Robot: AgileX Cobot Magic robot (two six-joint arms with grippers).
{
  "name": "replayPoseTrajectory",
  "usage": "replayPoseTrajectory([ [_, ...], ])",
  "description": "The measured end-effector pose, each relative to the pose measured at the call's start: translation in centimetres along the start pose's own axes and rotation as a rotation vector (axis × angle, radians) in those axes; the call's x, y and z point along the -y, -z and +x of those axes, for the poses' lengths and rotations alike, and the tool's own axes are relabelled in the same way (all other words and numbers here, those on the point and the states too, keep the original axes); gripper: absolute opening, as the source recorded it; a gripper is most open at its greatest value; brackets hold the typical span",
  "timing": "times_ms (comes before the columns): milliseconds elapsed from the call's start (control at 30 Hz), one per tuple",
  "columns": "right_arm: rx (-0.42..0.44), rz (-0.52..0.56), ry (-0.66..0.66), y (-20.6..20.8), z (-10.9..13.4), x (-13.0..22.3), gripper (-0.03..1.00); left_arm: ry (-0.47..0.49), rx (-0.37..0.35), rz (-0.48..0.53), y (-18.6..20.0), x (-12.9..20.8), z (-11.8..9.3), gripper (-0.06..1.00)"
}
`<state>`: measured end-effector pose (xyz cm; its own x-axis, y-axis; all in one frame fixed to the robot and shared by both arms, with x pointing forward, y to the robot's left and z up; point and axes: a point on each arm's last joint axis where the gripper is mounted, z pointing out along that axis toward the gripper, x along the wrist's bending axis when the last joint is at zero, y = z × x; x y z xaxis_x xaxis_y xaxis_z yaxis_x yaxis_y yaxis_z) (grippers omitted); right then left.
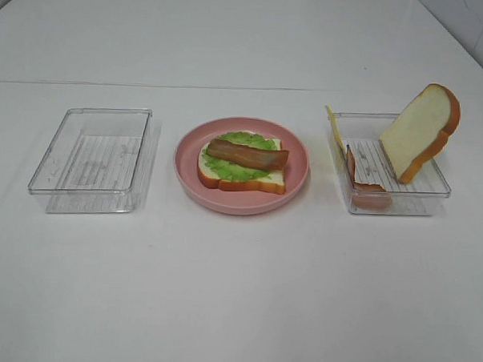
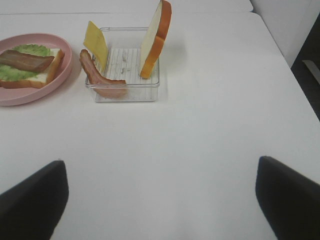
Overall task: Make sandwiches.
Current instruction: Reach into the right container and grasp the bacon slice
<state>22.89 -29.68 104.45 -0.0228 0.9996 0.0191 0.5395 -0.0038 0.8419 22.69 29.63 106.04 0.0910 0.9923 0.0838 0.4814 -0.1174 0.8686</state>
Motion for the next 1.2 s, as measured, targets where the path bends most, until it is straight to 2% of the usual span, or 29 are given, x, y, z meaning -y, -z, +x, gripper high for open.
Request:
replayPoseTrajectory([
  [367,0.000,0.000,0.000,0.0,0.0,0.0,0.94,0.021,-0.005,-0.058,-0.7,0.2,0.0,0.98],
  [1000,0.000,0.002,0.000,0.0,0.0,0.0,0.94,0.044,-0.014,-0.058,-0.7,0.2,0.1,0.98],
  [1200,-0.003,0.127,-0.017,-1.0,0.0,-2.2,0.94,0.043,-0.015,-0.058,-0.7,0.2,0.1,0.98],
])
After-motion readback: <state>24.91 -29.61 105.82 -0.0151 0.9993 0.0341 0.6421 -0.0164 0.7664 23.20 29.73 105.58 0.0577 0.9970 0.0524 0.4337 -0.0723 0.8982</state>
